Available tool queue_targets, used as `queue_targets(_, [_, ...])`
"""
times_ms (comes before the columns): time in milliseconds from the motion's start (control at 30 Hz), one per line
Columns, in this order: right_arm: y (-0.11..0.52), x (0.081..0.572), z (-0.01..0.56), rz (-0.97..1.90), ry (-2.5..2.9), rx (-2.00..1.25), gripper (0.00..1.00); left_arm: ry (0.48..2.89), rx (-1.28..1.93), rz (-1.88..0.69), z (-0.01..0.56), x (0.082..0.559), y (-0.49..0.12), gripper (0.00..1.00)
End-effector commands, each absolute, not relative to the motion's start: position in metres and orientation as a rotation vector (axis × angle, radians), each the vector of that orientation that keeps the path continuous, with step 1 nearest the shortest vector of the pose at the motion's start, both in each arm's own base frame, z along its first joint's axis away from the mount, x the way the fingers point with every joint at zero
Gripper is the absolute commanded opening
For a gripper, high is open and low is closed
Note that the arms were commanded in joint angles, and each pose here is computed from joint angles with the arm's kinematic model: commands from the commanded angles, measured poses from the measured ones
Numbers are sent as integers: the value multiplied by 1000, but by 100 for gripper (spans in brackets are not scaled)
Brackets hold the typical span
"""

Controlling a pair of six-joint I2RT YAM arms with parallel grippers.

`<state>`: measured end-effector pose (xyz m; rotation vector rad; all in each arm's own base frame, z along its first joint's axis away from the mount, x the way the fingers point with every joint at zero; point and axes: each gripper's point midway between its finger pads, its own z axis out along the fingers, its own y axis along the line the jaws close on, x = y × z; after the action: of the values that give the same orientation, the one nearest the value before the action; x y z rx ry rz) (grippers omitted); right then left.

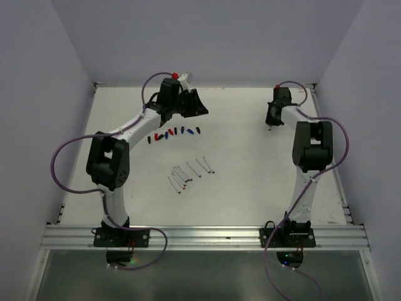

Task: Open the pen caps

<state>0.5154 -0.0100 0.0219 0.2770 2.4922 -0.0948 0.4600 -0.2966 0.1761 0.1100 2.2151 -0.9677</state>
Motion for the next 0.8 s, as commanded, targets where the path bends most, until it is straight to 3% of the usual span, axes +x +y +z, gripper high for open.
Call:
queue_targets(0, [13, 514, 33, 59, 2451, 190, 0, 2149, 193, -1109, 195, 447, -311, 42])
queue_targets(167, [44, 504, 67, 285, 2337, 172, 0, 2116, 224, -1262, 195, 436, -324, 43])
queue_targets(300, [103, 478, 101, 450, 2269, 28, 0, 2101, 231, -1378, 188, 421, -329, 43])
queue_targets(467, [163, 446, 136, 592, 2206, -102, 0, 2084, 210, -1380, 190, 417, -326, 43])
queue_targets(600, [205, 417, 167, 692, 2127, -217, 0, 2094, 187, -1350, 189, 419, -322, 51])
queue_targets(767, [229, 392, 176, 743, 2114, -301, 0, 2075, 115, -1397, 193, 418, -318, 53])
